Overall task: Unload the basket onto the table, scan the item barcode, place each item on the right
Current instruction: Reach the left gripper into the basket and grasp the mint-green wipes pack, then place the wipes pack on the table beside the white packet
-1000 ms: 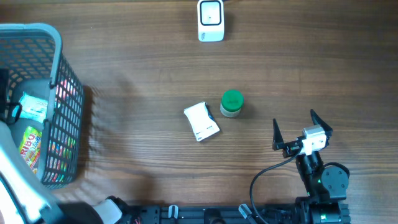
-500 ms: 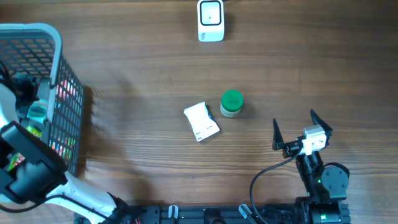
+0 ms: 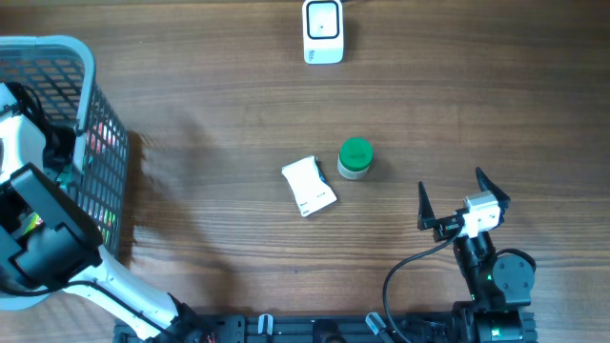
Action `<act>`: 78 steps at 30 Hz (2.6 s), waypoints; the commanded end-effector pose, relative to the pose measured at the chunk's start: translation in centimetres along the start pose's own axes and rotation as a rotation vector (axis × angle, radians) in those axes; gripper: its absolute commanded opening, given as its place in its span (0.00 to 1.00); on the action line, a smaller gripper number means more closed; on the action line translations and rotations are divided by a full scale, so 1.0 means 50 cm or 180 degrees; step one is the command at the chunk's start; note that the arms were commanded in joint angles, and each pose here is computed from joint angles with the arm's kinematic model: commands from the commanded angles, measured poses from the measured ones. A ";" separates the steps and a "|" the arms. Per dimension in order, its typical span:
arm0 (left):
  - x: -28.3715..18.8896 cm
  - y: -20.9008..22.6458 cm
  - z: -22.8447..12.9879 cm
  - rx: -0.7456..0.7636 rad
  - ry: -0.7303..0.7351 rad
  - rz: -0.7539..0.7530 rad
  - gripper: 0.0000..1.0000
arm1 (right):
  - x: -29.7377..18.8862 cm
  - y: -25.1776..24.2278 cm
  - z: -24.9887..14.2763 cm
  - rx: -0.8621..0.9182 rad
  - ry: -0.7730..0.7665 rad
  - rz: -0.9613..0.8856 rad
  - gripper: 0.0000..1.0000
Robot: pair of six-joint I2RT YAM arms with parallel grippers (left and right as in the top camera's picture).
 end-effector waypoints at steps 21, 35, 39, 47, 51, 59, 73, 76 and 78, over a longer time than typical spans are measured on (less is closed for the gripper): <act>-0.549 -0.101 -0.022 0.0047 -0.0541 -0.2156 0.33 | 0.000 -0.003 0.003 -0.0034 -0.0026 -0.0034 1.00; -0.602 -0.340 -0.495 0.1883 -0.0381 -0.1530 0.34 | 0.000 -0.003 0.003 -0.0033 -0.0026 -0.0034 1.00; -0.484 -0.324 -0.592 0.1797 -0.0358 -0.0927 0.34 | 0.000 -0.003 0.003 -0.0034 -0.0026 -0.0034 0.99; -0.276 -0.327 -0.743 0.1924 -0.0034 -0.1194 0.34 | 0.000 -0.003 0.003 -0.0033 -0.0026 -0.0034 1.00; -0.270 -0.326 -0.748 0.1928 -0.0014 -0.1214 0.37 | 0.000 -0.003 0.003 -0.0033 -0.0026 -0.0034 1.00; -0.279 -0.330 -0.752 0.1936 0.0034 -0.1285 0.98 | 0.000 -0.003 0.003 -0.0033 -0.0027 -0.0034 1.00; -0.678 -0.310 -0.456 0.1732 -0.1282 -0.2043 1.00 | 0.000 -0.003 0.003 -0.0032 -0.0026 -0.0034 1.00; -0.733 -0.223 -0.335 0.1234 -0.1499 -0.1921 1.00 | 0.000 -0.003 0.003 -0.0033 -0.0026 -0.0034 1.00; -0.754 -0.158 -0.259 0.0792 -0.1650 -0.1815 1.00 | 0.000 -0.003 0.003 -0.0032 -0.0026 -0.0034 1.00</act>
Point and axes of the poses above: each gripper's point midway between its finger pads, its own x axis out along the fingers, its own y axis along the line the jaws close on, z = x × y, the point moved 1 cm from there along -x, back along the fingers, and after that the axes turned 14 degrees about x, right-handed, at the moved point
